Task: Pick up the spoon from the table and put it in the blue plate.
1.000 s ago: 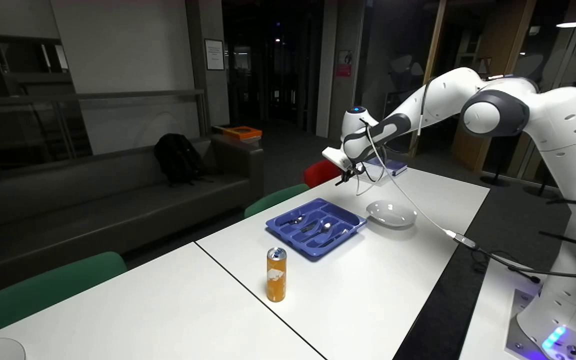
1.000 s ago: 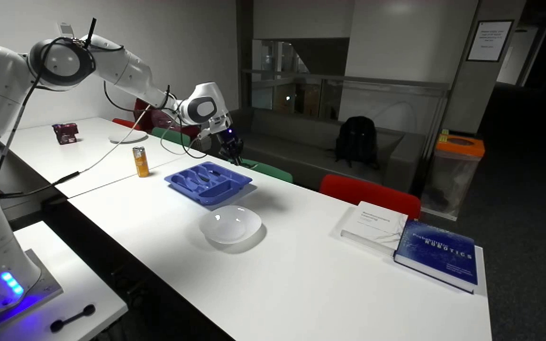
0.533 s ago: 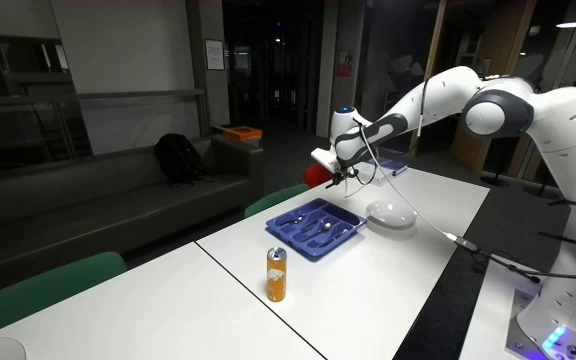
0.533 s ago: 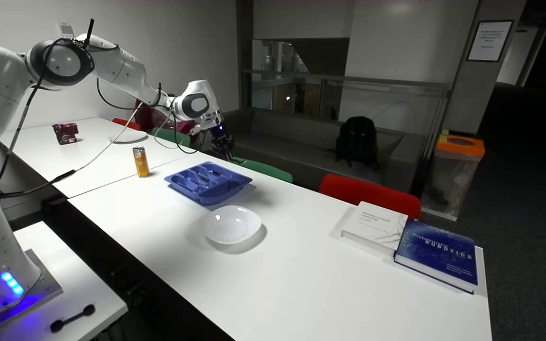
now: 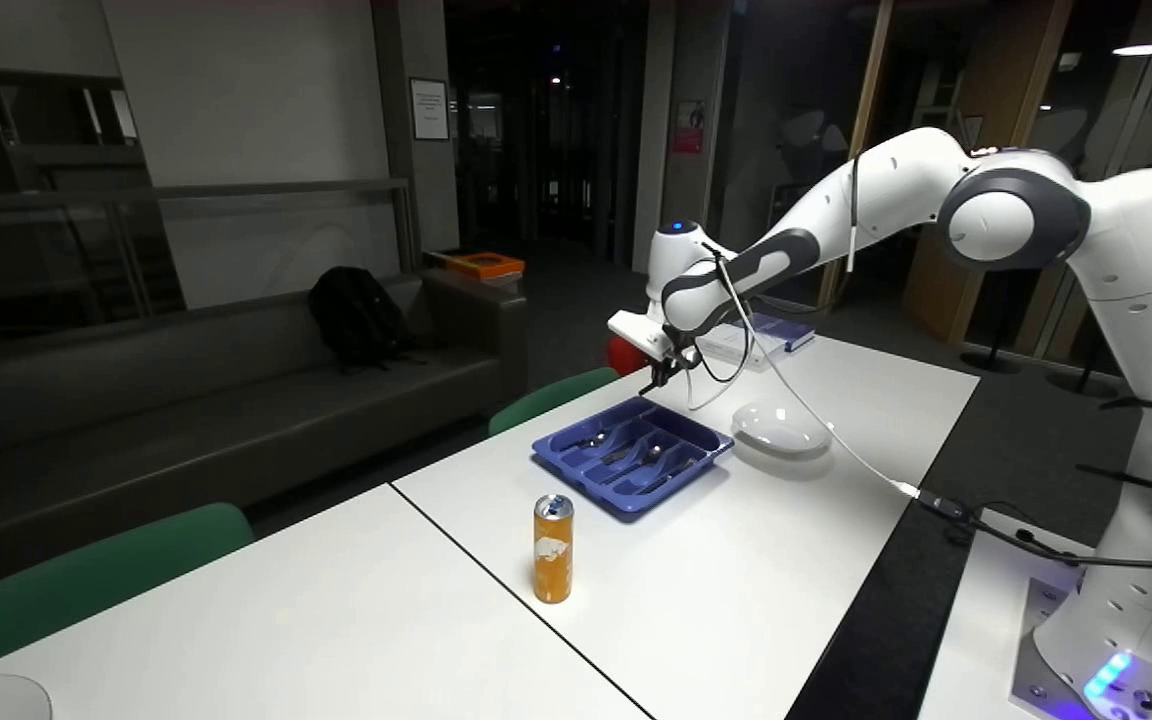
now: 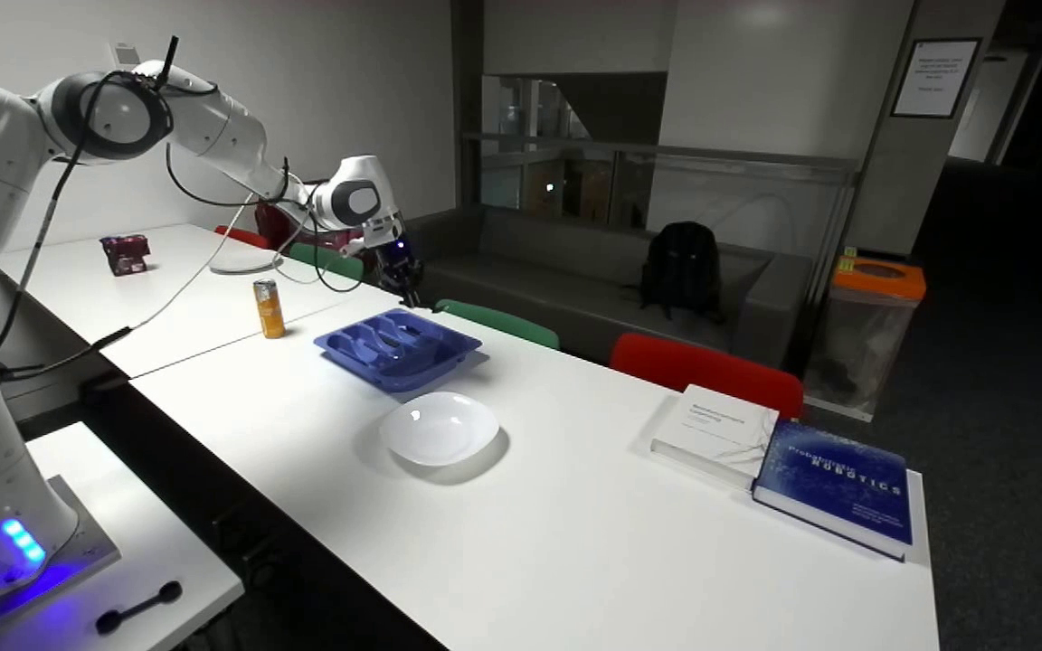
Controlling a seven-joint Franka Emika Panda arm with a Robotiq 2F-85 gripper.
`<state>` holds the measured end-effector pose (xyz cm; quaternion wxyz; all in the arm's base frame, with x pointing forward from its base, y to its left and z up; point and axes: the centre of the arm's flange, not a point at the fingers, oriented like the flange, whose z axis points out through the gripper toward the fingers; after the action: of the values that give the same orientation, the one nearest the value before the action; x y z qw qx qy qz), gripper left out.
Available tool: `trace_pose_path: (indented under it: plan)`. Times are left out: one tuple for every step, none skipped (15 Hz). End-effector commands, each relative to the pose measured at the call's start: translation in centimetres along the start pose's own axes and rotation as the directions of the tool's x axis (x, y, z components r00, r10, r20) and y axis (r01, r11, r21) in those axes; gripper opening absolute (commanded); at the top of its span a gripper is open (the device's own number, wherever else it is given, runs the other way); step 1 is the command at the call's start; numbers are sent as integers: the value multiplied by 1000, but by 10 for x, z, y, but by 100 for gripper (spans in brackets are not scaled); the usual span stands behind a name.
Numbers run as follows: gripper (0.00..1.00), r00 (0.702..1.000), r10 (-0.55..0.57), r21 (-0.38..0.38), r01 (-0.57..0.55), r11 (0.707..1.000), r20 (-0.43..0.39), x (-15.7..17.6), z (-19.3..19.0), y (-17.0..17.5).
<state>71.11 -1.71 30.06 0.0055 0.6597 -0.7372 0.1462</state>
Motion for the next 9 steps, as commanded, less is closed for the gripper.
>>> trace_pose_path:
  plan:
    - [3,996,-33,3,33,999,84,-1,-26,32]
    - [3,994,-39,13,37,999,101,-3,-30,35]
    - [3,993,-34,29,31,999,112,-2,-34,37]
    - [3,998,-28,5,28,1000,60,-15,-13,14]
    - [12,998,-29,7,29,1000,64,-16,-16,15]
    - [12,998,-30,5,30,1000,63,-17,-15,15]
    - [12,998,-31,2,30,1000,63,-17,-13,16]
    - [12,998,-31,-1,31,1000,62,-17,-10,16]
    - [12,998,-32,-3,32,999,61,-18,-8,16]
